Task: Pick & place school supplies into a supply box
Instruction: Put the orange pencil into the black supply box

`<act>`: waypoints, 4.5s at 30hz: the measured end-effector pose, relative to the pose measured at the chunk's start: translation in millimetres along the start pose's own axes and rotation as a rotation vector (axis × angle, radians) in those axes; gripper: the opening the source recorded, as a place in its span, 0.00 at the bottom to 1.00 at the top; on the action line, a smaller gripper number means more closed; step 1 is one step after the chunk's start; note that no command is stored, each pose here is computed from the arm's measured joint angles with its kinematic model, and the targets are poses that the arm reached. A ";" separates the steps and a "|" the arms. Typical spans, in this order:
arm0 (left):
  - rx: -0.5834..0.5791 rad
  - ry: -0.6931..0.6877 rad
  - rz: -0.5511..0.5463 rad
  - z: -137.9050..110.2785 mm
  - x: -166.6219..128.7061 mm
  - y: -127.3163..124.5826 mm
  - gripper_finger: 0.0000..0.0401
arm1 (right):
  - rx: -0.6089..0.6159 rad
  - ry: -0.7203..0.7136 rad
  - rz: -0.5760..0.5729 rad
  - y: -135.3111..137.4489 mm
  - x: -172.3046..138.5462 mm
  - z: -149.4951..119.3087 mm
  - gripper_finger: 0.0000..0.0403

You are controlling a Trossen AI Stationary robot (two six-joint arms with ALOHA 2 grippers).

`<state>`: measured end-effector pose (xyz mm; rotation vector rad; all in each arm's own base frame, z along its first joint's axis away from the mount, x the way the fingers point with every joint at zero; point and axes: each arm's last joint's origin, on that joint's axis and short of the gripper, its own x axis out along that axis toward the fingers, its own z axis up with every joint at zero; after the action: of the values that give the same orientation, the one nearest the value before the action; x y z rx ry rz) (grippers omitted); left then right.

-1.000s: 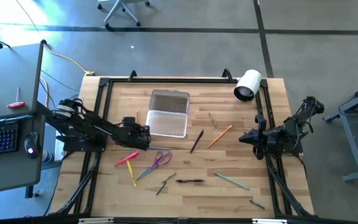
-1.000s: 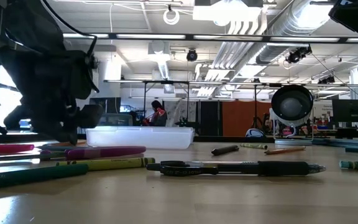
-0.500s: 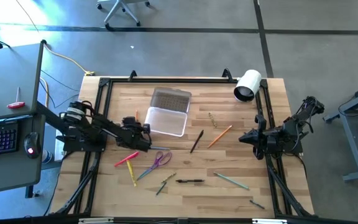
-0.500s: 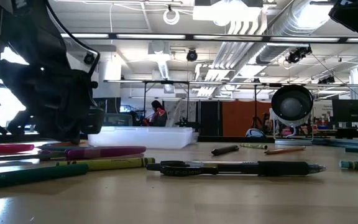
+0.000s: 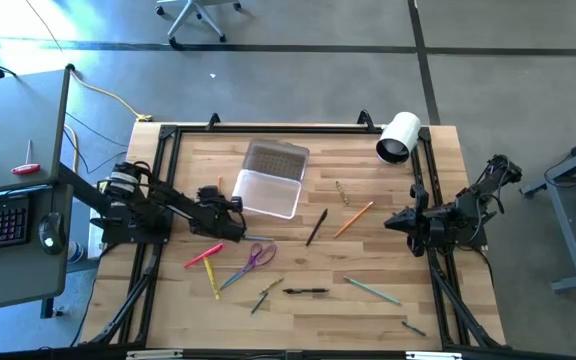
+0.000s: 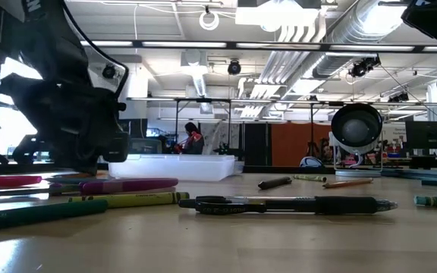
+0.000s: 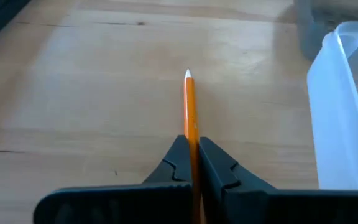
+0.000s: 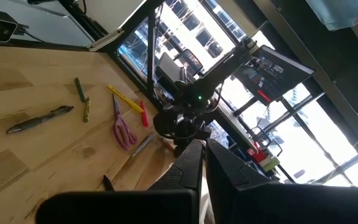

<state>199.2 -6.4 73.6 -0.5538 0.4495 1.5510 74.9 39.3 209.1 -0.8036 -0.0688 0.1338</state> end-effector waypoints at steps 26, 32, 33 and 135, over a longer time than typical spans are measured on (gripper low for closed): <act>0.133 0.007 -0.102 110.0 -82.7 -8.6 0.20 | 0.266 -0.220 0.178 1.5 0.5 10.8 0.00; 0.198 -0.103 -0.209 144.7 -108.1 -17.7 0.23 | 0.250 -0.232 -0.043 -12.4 4.9 20.1 0.00; 0.201 -0.122 -0.217 147.6 -110.5 -19.7 0.24 | 0.270 -0.207 -0.101 -15.3 5.6 20.6 0.00; 0.096 0.961 0.074 81.0 -93.6 -3.2 0.33 | 0.310 0.095 -0.123 -3.4 64.1 -4.9 0.00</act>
<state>198.0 -33.3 194.4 -1.2095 1.2696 1.2391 139.2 42.9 208.8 -0.4938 -0.0065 -0.0109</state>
